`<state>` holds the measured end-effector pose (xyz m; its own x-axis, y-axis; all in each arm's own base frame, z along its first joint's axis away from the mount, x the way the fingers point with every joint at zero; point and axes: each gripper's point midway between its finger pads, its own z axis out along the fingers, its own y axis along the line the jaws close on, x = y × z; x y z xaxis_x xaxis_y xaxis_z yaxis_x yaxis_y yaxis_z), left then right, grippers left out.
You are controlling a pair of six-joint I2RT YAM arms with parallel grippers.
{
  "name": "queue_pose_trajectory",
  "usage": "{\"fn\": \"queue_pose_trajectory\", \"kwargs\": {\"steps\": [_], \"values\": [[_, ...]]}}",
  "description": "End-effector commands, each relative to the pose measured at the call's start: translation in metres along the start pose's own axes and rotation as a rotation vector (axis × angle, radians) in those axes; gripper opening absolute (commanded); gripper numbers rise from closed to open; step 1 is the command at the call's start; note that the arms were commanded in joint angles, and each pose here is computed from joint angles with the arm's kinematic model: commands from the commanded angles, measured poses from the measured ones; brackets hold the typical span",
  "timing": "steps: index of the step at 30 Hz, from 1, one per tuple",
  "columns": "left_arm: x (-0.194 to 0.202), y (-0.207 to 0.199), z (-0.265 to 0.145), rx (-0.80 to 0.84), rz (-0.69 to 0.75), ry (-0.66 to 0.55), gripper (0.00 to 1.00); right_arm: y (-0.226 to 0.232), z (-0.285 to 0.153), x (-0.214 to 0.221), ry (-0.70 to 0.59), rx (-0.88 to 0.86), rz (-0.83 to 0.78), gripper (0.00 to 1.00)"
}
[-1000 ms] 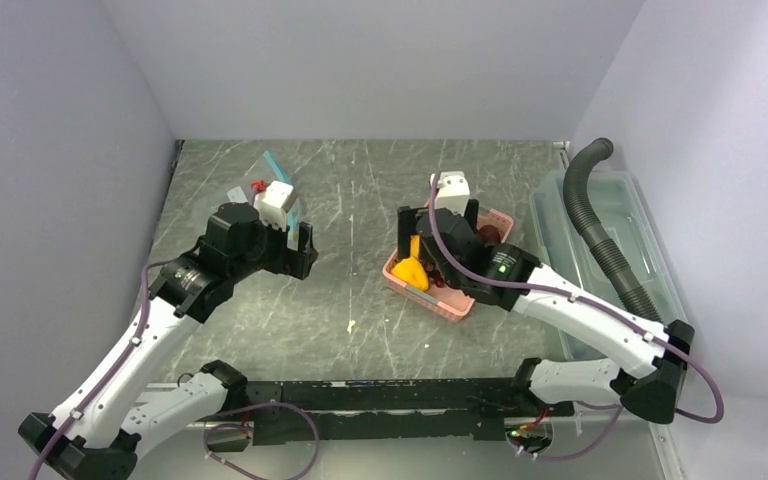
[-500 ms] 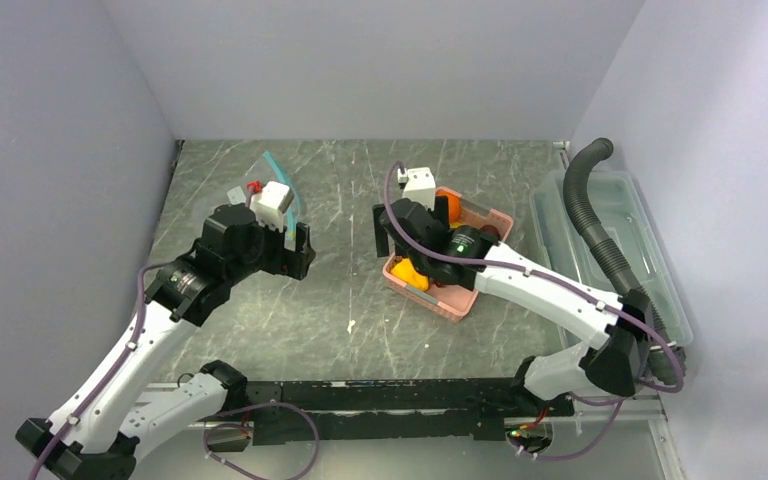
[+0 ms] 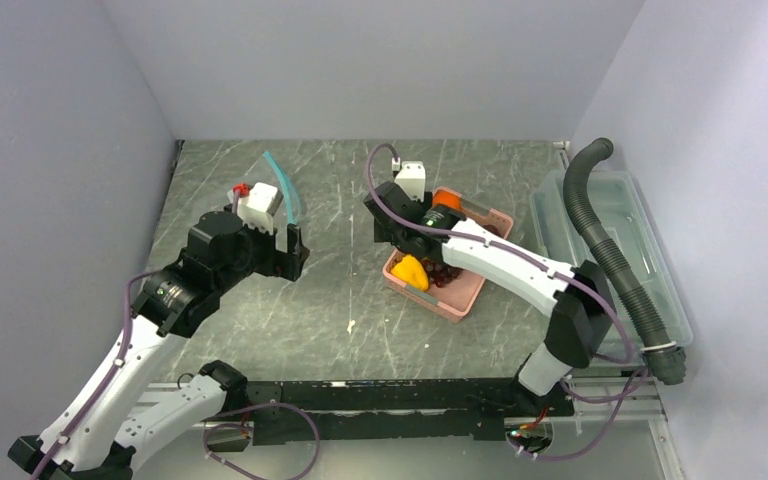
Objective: Place the food in the zip-top bag and seal the zipper
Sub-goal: Adjust the bin at the center of the board.
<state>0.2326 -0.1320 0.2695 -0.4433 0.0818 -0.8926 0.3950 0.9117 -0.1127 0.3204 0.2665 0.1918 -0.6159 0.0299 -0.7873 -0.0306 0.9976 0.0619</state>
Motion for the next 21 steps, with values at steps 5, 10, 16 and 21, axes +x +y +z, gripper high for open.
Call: {"fn": "queue_pose_trajectory", "kwargs": {"steps": [5, 10, 16, 21], "values": [[-0.013, -0.001, -0.006, 0.003, -0.017, -0.052, 0.99, -0.012, 0.036, -0.002, 0.047, 0.077, 0.101, 0.59], [-0.013, -0.002, -0.008, 0.008, -0.02, -0.051, 0.99, -0.018, 0.057, 0.002, 0.084, 0.112, 0.132, 0.59], [-0.014, -0.003, -0.009, 0.01, -0.021, -0.058, 0.99, -0.02, 0.074, 0.004, 0.095, 0.145, 0.142, 0.59], [-0.015, -0.004, -0.01, 0.019, -0.021, -0.06, 0.99, -0.02, 0.088, 0.012, 0.118, 0.164, 0.144, 0.58]]}}
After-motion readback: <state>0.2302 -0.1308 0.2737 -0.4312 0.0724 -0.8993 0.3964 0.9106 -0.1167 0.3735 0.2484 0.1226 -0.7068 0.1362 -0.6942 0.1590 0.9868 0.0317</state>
